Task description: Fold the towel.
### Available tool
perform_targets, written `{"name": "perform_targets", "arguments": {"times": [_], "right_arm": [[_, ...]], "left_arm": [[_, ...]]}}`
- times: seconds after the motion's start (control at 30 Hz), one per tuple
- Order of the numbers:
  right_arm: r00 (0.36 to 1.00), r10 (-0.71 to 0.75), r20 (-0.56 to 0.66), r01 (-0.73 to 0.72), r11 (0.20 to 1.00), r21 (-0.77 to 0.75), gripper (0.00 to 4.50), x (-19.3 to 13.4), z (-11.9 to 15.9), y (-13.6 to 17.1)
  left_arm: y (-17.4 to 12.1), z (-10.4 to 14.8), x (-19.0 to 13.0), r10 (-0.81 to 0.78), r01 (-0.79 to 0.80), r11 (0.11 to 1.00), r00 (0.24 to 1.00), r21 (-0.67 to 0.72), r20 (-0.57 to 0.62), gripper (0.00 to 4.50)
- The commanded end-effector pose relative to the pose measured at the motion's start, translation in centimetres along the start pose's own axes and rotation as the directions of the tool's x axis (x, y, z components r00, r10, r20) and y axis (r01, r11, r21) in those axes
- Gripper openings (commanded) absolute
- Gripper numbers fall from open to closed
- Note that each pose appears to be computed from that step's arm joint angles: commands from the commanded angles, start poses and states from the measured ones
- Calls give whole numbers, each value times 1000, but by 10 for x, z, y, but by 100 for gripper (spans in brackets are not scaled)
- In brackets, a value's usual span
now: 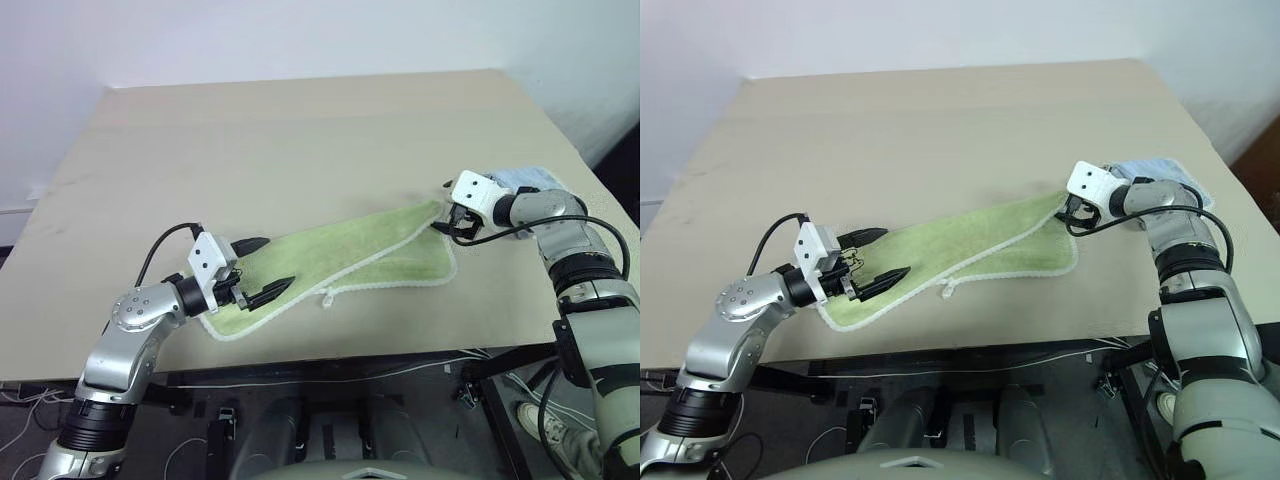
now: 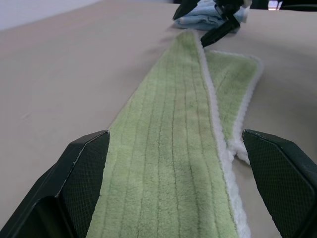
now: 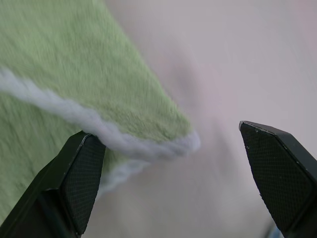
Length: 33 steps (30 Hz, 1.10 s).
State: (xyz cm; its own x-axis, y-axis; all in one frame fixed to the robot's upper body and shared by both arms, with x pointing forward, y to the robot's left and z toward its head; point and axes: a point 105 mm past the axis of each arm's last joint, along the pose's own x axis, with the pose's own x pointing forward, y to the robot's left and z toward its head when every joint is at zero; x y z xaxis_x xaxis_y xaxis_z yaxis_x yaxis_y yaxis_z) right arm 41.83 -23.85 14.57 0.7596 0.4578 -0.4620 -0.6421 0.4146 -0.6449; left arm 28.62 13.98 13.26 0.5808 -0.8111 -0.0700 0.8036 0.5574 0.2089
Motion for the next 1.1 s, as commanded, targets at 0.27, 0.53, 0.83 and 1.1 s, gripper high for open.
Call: {"name": "perform_targets", "arguments": {"times": [0.27,0.53,0.83,1.1], "right_arm": [[996,-60,65,62,998,-32,429,-5,10,-8],[995,-22,98,27,998,-51,181,-7,13,-2],[962,114,249,-96,992,-82,1,-17,42,5],[919,-17,395,-2,999,49,1,-33,87,-40]], "left_arm": [[0,17,-2,14,-16,998,999,54,28,450],[6,14,-9,27,-28,998,999,53,23,450],[17,5,-27,47,-47,998,999,50,5,450],[29,13,-42,101,-99,991,995,87,-10,450]]}}
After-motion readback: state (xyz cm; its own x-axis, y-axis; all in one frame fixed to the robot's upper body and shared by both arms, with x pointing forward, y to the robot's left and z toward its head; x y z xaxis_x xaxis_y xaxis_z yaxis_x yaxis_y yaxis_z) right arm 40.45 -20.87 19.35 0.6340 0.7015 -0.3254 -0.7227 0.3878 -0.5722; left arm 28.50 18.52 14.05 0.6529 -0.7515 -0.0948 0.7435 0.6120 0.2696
